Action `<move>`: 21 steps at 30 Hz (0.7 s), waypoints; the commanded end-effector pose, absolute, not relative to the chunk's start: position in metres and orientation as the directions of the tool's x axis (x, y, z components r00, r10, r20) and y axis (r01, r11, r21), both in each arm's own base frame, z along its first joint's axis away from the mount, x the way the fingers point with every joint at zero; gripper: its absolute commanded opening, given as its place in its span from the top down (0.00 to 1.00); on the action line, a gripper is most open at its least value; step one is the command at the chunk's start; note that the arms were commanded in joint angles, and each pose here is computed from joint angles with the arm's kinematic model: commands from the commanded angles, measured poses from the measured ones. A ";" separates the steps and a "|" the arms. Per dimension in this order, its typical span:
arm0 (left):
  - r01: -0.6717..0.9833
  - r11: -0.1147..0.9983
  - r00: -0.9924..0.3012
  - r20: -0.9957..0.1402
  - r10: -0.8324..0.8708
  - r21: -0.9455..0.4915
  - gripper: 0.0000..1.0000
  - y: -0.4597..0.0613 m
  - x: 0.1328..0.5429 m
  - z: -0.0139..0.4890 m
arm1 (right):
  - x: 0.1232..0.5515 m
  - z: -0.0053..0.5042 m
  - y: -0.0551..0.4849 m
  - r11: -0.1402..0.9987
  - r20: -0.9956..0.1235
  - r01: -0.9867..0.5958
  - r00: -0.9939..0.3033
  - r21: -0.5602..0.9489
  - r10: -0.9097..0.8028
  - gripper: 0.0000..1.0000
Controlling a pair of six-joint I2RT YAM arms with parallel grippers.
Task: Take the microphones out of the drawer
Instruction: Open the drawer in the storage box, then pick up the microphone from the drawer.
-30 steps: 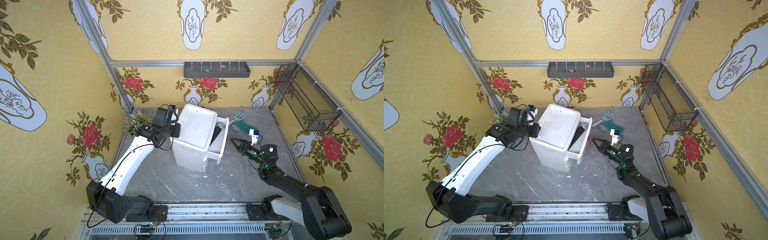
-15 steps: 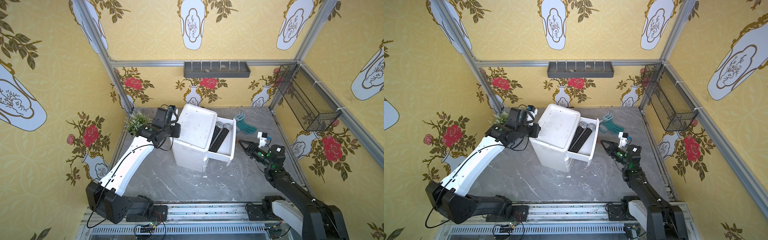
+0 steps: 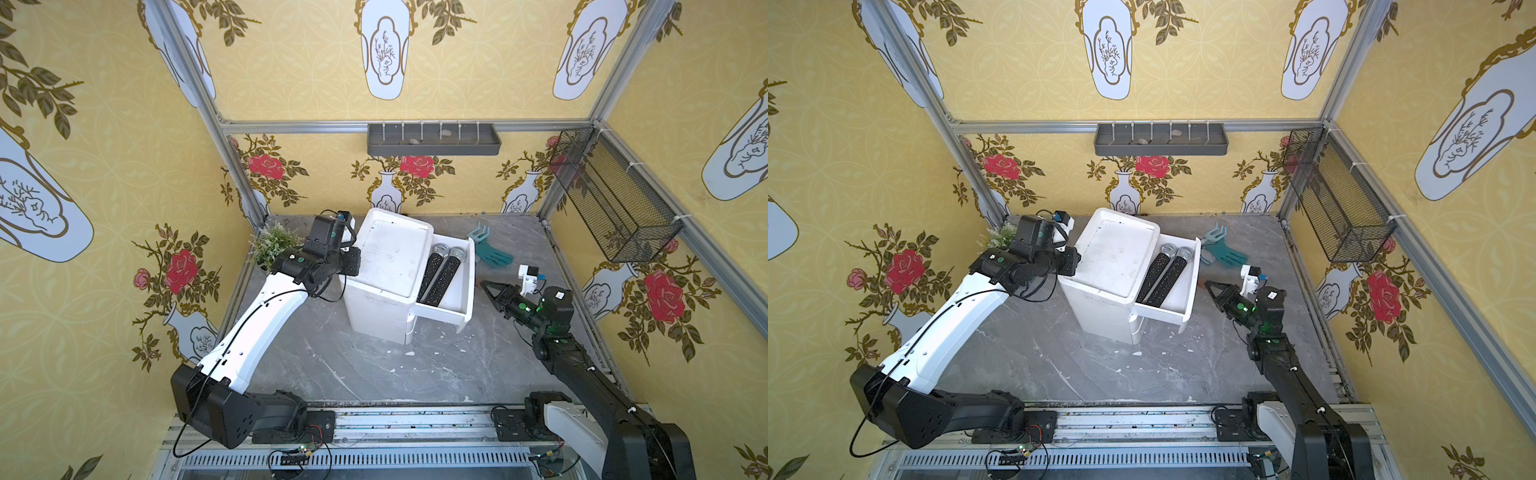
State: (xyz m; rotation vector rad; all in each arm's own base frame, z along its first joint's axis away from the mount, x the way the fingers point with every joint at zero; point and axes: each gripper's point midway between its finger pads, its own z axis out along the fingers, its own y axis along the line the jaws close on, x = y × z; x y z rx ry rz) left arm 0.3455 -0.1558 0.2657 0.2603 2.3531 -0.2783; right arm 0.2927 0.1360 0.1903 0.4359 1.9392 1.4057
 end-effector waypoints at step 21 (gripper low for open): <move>0.188 0.966 -0.676 -0.737 -0.004 -0.178 0.12 -0.147 0.345 0.292 | 0.318 0.232 0.128 0.627 -0.404 0.117 -0.671 0.770 0.622 0.44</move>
